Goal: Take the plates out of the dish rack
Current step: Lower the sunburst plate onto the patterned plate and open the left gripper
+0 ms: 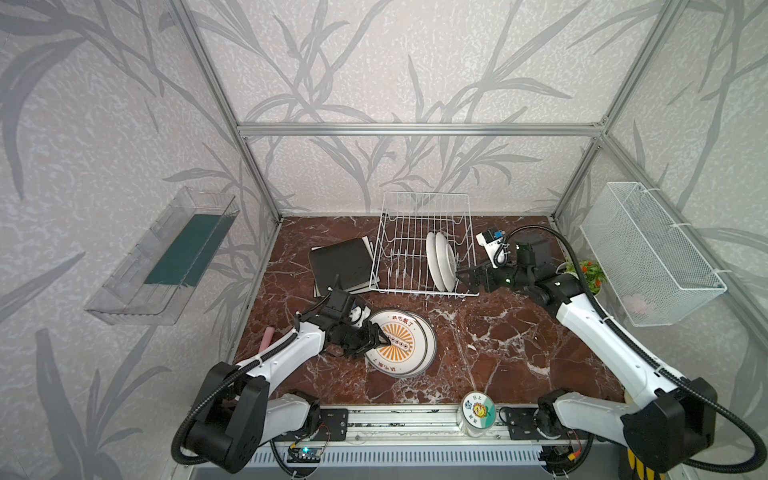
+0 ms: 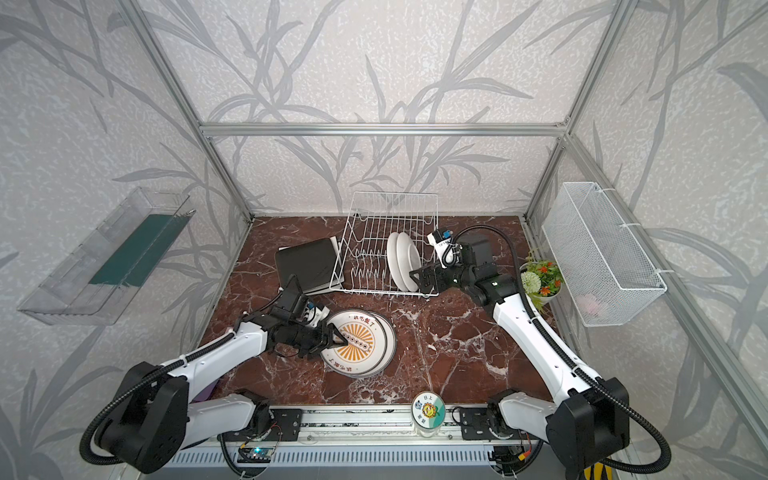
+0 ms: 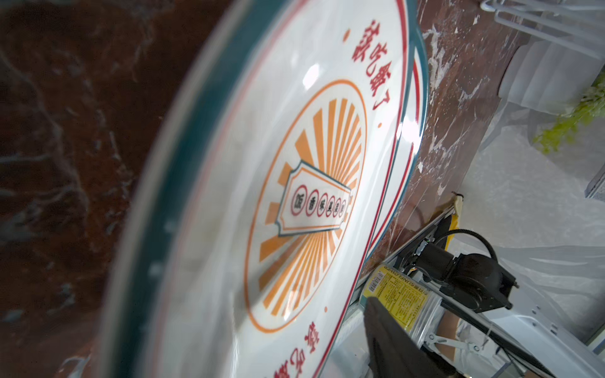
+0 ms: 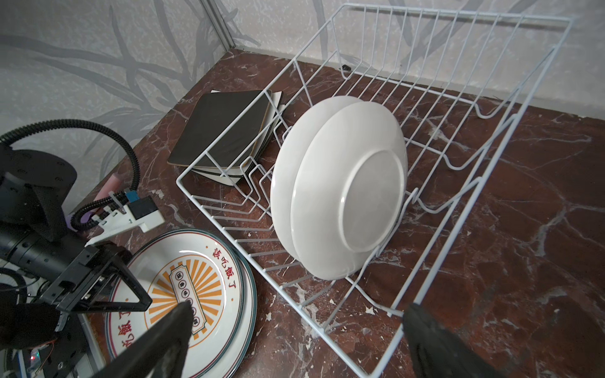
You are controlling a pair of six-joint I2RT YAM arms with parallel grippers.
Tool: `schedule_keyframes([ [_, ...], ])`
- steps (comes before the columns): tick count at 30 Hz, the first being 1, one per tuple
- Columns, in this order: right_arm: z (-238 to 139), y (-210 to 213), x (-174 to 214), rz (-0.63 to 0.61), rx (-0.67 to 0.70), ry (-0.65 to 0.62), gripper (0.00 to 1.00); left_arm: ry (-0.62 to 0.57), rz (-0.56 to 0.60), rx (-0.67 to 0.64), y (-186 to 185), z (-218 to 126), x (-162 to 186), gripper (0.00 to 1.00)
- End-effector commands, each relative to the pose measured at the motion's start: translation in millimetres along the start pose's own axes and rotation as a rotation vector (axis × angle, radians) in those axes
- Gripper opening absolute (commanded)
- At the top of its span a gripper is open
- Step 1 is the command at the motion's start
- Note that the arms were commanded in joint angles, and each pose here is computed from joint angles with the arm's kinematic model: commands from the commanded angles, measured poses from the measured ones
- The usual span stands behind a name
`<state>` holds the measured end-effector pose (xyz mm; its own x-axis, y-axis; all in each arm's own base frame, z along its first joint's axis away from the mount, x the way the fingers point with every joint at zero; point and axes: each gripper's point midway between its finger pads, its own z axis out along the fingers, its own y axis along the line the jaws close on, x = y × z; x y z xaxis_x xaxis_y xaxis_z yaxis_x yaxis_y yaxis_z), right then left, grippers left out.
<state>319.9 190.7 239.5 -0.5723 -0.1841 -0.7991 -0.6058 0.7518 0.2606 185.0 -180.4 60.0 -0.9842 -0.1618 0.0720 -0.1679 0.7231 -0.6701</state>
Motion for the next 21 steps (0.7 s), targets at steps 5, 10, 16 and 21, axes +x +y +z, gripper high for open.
schedule_keyframes([
  [5,-3,22,15,-0.145,-0.092,0.088,0.99,-0.013,-0.004,-0.044,6,-2,0,0.76],
  [10,-5,36,25,-0.274,-0.128,0.113,0.99,-0.010,-0.015,-0.072,11,-1,-1,0.99],
  [16,-2,48,39,-0.377,-0.151,0.166,0.99,-0.023,-0.019,-0.133,18,-3,-4,0.99],
  [21,3,48,44,-0.401,-0.144,0.183,0.99,-0.022,-0.014,-0.123,10,-5,-8,0.99],
])
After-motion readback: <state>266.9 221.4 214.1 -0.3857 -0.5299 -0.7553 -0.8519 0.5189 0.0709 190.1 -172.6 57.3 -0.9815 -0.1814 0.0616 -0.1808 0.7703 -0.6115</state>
